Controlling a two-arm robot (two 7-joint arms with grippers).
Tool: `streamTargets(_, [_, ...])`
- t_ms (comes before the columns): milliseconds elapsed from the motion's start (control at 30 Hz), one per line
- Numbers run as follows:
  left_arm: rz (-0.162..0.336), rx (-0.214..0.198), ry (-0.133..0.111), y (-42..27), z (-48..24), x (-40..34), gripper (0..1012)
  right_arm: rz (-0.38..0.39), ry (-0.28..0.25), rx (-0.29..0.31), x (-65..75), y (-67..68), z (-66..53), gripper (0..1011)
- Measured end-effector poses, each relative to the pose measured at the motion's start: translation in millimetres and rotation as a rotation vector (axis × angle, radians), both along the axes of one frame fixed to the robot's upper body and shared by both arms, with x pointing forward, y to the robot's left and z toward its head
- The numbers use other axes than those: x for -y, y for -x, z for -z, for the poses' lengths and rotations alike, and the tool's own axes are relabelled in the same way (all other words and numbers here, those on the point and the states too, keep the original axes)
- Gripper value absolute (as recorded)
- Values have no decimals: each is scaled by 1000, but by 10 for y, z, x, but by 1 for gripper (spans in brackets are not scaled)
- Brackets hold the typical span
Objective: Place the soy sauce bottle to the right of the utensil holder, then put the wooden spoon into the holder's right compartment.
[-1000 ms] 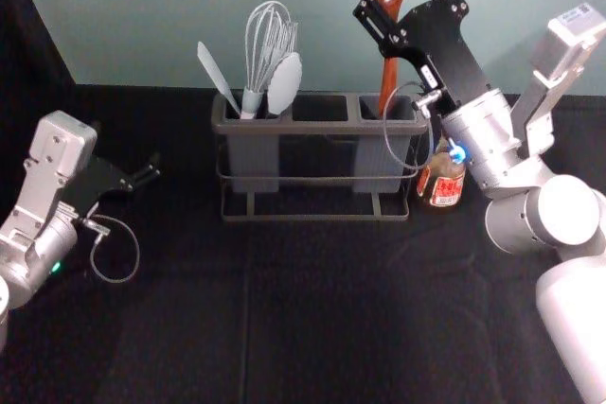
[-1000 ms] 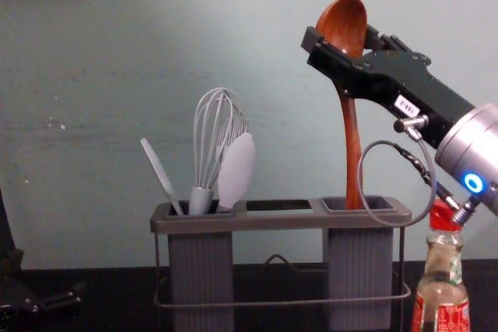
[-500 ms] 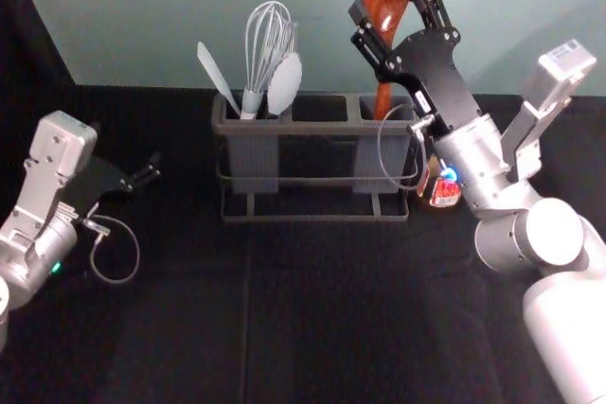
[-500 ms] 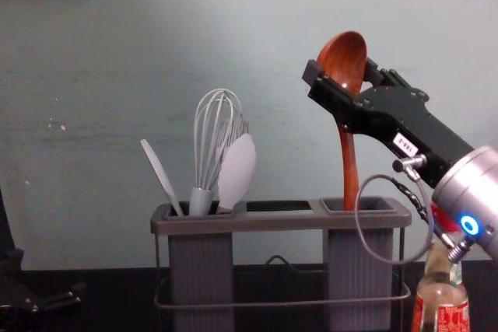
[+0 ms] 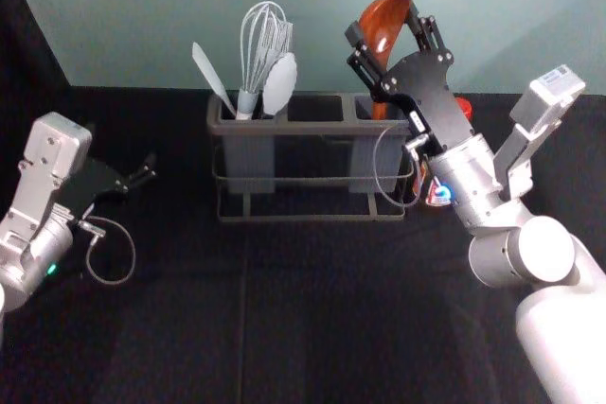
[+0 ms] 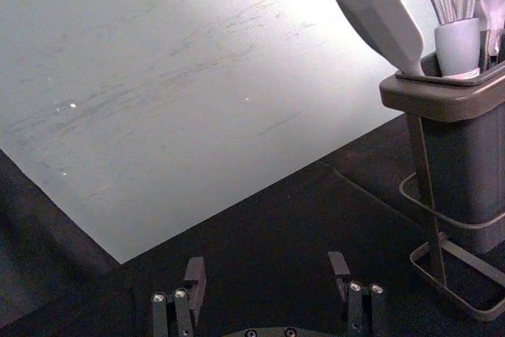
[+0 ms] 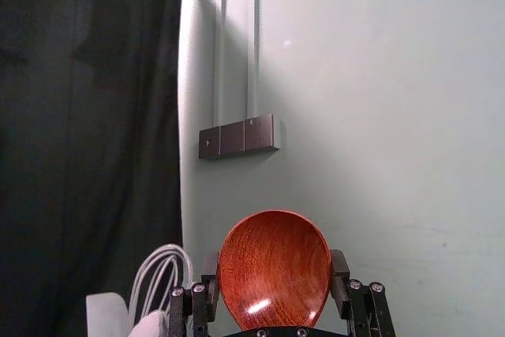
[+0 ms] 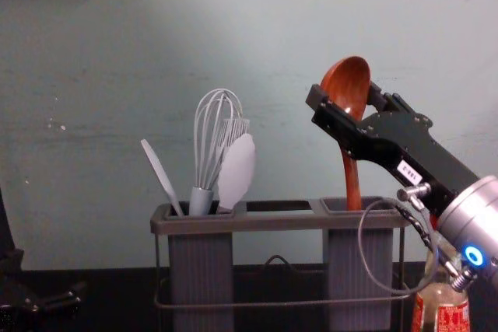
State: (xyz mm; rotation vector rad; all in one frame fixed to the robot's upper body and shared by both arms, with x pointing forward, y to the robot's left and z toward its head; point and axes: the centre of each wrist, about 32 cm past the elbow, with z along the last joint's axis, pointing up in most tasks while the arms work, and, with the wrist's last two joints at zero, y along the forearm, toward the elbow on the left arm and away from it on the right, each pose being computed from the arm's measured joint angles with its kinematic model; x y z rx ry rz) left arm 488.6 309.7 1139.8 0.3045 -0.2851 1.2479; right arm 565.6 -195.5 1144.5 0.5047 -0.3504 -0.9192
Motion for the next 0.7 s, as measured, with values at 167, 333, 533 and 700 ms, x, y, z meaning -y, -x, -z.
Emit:
streamTargets(167, [0, 0, 0, 0, 0, 0, 1011, -2, 3, -12, 6, 30, 60, 837])
streamTargets(333, [0, 0, 0, 0, 0, 0, 1011, -1, 5, -23, 19, 53, 110, 837])
streamTargets(533, [0, 0, 0, 0, 0, 0, 1011, -2, 8, -30, 29, 71, 140, 837])
streamTargets(700, [0, 0, 0, 0, 0, 0, 1011, -3, 2, -33, 29, 85, 158, 837])
